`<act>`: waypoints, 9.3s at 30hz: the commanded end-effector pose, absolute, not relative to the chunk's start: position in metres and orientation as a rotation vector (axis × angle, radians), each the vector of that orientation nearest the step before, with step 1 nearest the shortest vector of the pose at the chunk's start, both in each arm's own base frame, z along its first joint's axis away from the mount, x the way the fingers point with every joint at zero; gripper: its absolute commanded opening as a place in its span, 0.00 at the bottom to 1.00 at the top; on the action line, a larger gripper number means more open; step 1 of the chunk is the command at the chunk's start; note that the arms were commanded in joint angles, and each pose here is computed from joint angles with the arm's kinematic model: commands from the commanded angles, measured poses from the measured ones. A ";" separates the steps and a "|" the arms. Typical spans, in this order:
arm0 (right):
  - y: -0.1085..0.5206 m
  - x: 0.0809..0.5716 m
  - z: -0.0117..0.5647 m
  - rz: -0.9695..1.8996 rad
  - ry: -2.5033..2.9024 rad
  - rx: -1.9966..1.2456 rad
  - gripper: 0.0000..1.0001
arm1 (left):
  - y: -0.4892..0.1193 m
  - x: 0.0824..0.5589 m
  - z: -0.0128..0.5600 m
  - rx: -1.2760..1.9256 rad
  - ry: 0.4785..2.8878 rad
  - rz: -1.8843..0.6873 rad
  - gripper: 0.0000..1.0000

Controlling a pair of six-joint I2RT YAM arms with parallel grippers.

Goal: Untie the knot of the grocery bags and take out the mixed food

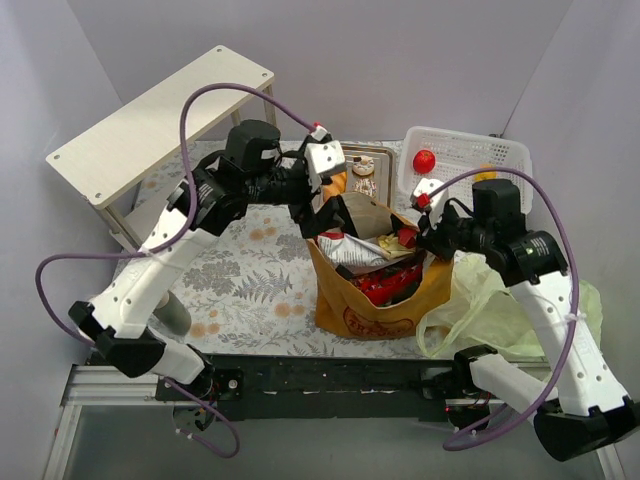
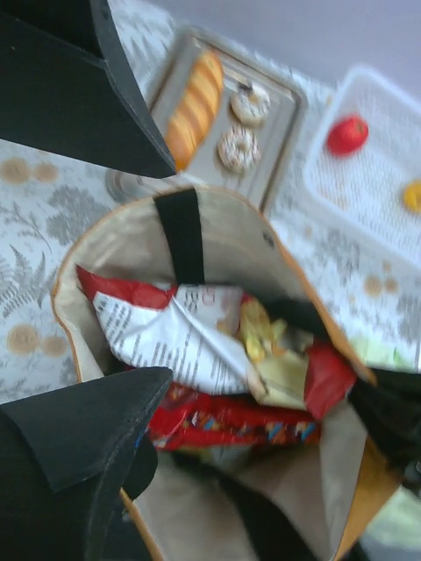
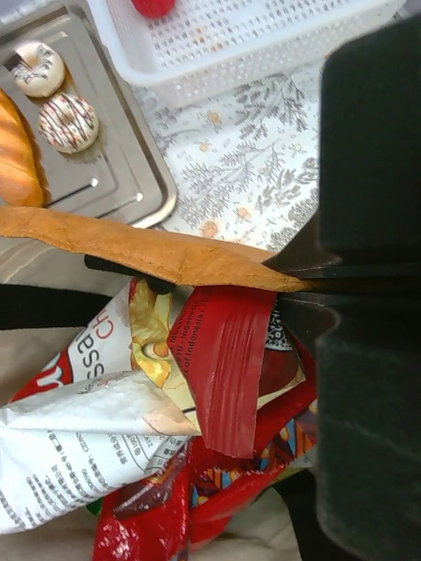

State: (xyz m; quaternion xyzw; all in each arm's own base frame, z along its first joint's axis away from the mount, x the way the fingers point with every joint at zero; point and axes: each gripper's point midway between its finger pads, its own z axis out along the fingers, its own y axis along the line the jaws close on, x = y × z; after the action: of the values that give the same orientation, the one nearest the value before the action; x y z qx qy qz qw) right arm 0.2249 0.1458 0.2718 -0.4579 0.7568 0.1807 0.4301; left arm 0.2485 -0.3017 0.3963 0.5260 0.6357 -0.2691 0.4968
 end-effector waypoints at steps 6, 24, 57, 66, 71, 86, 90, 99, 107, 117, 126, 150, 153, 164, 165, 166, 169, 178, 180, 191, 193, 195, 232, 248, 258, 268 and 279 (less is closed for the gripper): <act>0.158 0.242 0.330 0.367 1.499 -1.052 0.01 | -0.320 0.193 0.331 1.608 1.611 -1.028 0.90; 0.156 0.248 0.332 0.340 1.484 -1.040 0.01 | -0.355 0.242 0.232 1.744 1.734 -0.933 0.42; 0.106 0.284 0.391 0.117 1.560 -0.672 0.82 | -0.260 0.356 0.517 1.067 1.134 0.077 0.00; 0.108 0.290 0.375 0.143 1.585 -0.659 0.81 | -0.174 0.413 0.587 0.887 0.906 0.391 0.00; 0.110 0.292 0.363 0.165 1.604 -0.657 0.81 | -0.132 0.445 0.642 0.812 0.786 0.492 0.00; 0.093 0.288 0.336 0.136 1.657 -0.622 0.80 | -0.042 0.535 0.575 1.197 0.552 0.713 0.00; 0.088 0.286 0.327 0.153 1.681 -0.601 0.80 | -0.016 0.541 0.550 1.284 0.556 0.689 0.00; 0.080 0.289 0.315 0.208 1.734 -0.539 0.79 | -0.020 0.516 0.479 1.498 0.531 0.585 0.00; 0.078 0.286 0.315 0.213 1.746 -0.540 0.79 | -0.016 0.502 0.460 1.518 0.575 0.614 0.71; 0.080 0.280 0.309 0.244 1.764 -0.544 0.79 | 0.040 0.471 0.492 1.306 0.795 0.685 0.92; 0.080 0.293 0.299 0.280 1.790 -0.511 0.79 | -0.029 0.472 0.585 0.838 0.876 0.195 0.83; 0.046 0.279 0.248 0.260 1.932 -0.364 0.78 | -0.022 0.582 0.513 0.255 1.199 -0.180 0.00; 0.045 0.280 0.241 0.264 1.941 -0.349 0.78 | -0.029 0.553 0.478 0.430 1.312 -0.348 0.00; 0.048 0.293 0.227 0.318 1.973 -0.325 0.78 | -0.046 0.523 0.530 0.430 1.218 -0.460 0.01; 0.049 0.292 0.227 0.321 1.972 -0.323 0.77 | -0.043 0.527 0.539 0.399 1.200 -0.434 0.01; 0.051 0.292 0.229 0.337 1.962 -0.334 0.77 | -0.040 0.526 0.558 0.378 1.157 -0.402 0.01; 0.061 0.290 0.237 0.386 1.919 -0.373 0.75 | -0.023 0.550 0.567 0.277 1.140 -0.345 0.00; 0.058 0.287 0.230 0.377 1.945 -0.359 0.75 | -0.087 0.597 0.500 0.380 1.256 -0.462 0.00; 0.058 0.286 0.230 0.372 1.947 -0.360 0.75 | -0.087 0.606 0.485 0.352 1.296 -0.465 0.00; 0.050 0.279 0.217 0.336 1.977 -0.337 0.76 | -0.106 0.560 0.419 0.522 1.515 -0.555 0.00; 0.049 0.279 0.212 0.341 1.987 -0.327 0.76 | -0.112 0.546 0.395 0.630 1.544 -0.566 0.00; 0.049 0.281 0.211 0.347 1.988 -0.318 0.76 | -0.117 0.526 0.398 0.705 1.515 -0.564 0.00; 0.043 0.279 0.193 0.356 2.023 -0.279 0.77 | 0.052 0.493 0.393 -0.508 1.688 -0.399 0.58; 0.034 0.269 0.186 0.324 2.046 -0.264 0.77 | 0.018 0.588 0.392 -0.241 1.647 -0.703 0.00; 0.032 0.292 0.235 0.278 1.934 -0.331 0.76 | 0.025 0.542 0.480 -0.236 1.460 -0.644 0.66; 0.048 0.320 0.311 0.382 1.782 -0.374 0.76 | 0.001 0.450 0.564 0.111 1.236 -0.520 0.82; 0.096 0.307 0.363 0.526 1.634 -0.604 0.75 | -0.233 0.402 0.457 0.829 1.454 -1.142 0.84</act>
State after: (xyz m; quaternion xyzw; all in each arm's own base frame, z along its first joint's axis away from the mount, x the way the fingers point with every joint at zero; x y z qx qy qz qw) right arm 0.3217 0.0703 0.3197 -0.1944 0.7614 0.2062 0.5830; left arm 0.4070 -0.1792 0.5422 0.2857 0.5553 -0.4168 0.6605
